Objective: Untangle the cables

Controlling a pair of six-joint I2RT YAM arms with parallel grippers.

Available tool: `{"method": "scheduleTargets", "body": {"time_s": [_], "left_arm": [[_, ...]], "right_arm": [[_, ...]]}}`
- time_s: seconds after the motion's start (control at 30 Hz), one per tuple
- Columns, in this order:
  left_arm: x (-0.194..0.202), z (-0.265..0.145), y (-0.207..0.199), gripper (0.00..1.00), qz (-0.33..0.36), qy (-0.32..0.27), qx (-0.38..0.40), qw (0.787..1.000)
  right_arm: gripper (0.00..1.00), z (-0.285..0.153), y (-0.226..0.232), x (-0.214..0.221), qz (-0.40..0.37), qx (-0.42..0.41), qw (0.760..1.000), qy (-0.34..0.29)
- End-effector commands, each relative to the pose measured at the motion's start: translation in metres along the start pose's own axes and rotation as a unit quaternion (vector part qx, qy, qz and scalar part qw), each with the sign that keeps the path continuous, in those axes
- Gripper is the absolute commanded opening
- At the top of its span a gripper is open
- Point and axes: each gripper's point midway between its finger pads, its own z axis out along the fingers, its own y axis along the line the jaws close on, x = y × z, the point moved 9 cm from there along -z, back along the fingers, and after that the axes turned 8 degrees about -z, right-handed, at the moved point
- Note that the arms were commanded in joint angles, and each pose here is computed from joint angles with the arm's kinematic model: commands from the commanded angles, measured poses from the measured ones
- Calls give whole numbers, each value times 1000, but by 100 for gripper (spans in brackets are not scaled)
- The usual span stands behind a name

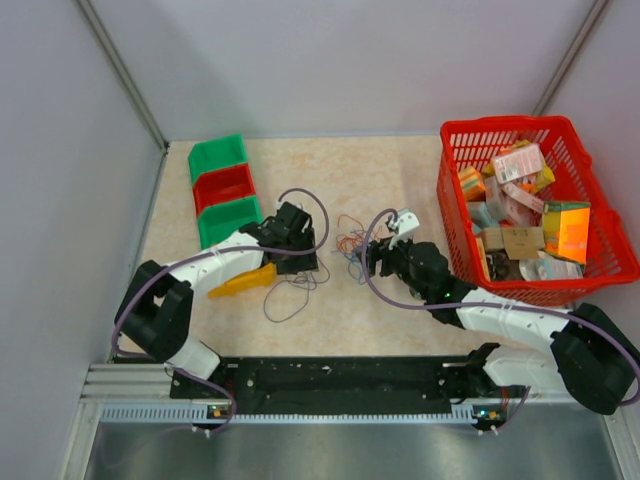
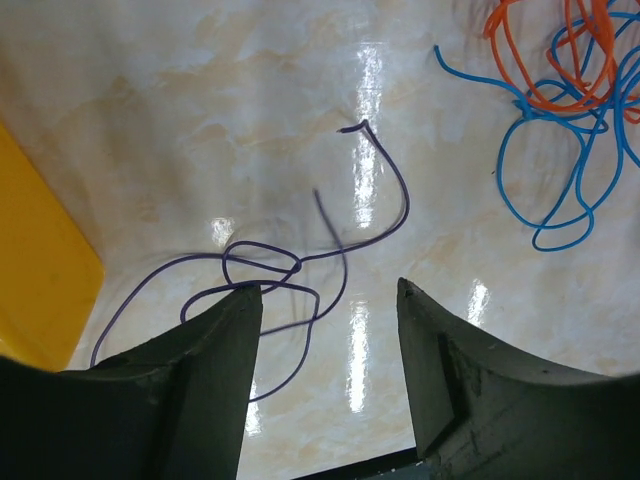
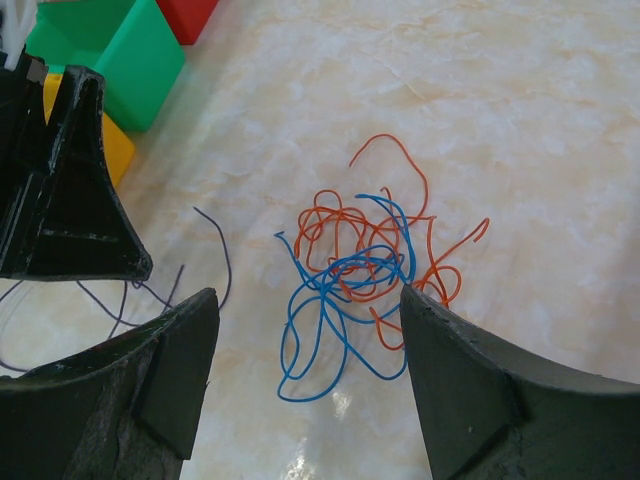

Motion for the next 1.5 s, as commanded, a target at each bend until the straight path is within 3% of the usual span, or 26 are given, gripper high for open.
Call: {"method": "scheduleTargets", "body": {"time_s": [0.0, 0.17, 0.3, 0.5, 0.67, 0.77, 0.8, 1.03, 1.17, 1.33, 1.47], "left_arm": [[4, 7, 1, 62, -13, 0, 4, 1000], [7, 18, 4, 65, -12, 10, -18, 1000], [7, 25, 2, 65, 27, -5, -69, 997], [12, 39, 6, 56, 44, -3, -106, 993], [21, 52, 9, 39, 55, 16, -119, 991], [24, 48, 9, 9, 59, 18, -118, 991], [23, 44, 8, 0, 58, 10, -115, 992], [10, -9, -14, 0, 56, -41, 6, 998], [-8, -51, -19, 0, 39, -121, 65, 990], [-62, -108, -21, 0, -10, -214, 145, 966], [-123, -144, -11, 0, -65, -290, 157, 942]], "right_arm": [[72, 2, 3, -8, 4, -3, 1000, -19], [72, 1, 3, -9, 5, -6, 1000, -20], [72, 2, 3, -7, 5, -4, 1000, -17], [72, 2, 2, -7, 4, -1, 1000, -17], [72, 2, 3, -7, 5, -4, 1000, -16], [72, 2, 2, -6, 4, 1, 1000, -16], [72, 2, 2, -6, 4, 2, 1000, -15], [72, -2, -3, -8, 10, 28, 999, -25], [72, -5, -7, -9, 17, 50, 998, -30], [72, -6, -8, -9, 21, 52, 998, -34], [71, -6, -7, -8, 21, 52, 998, -32]]}}
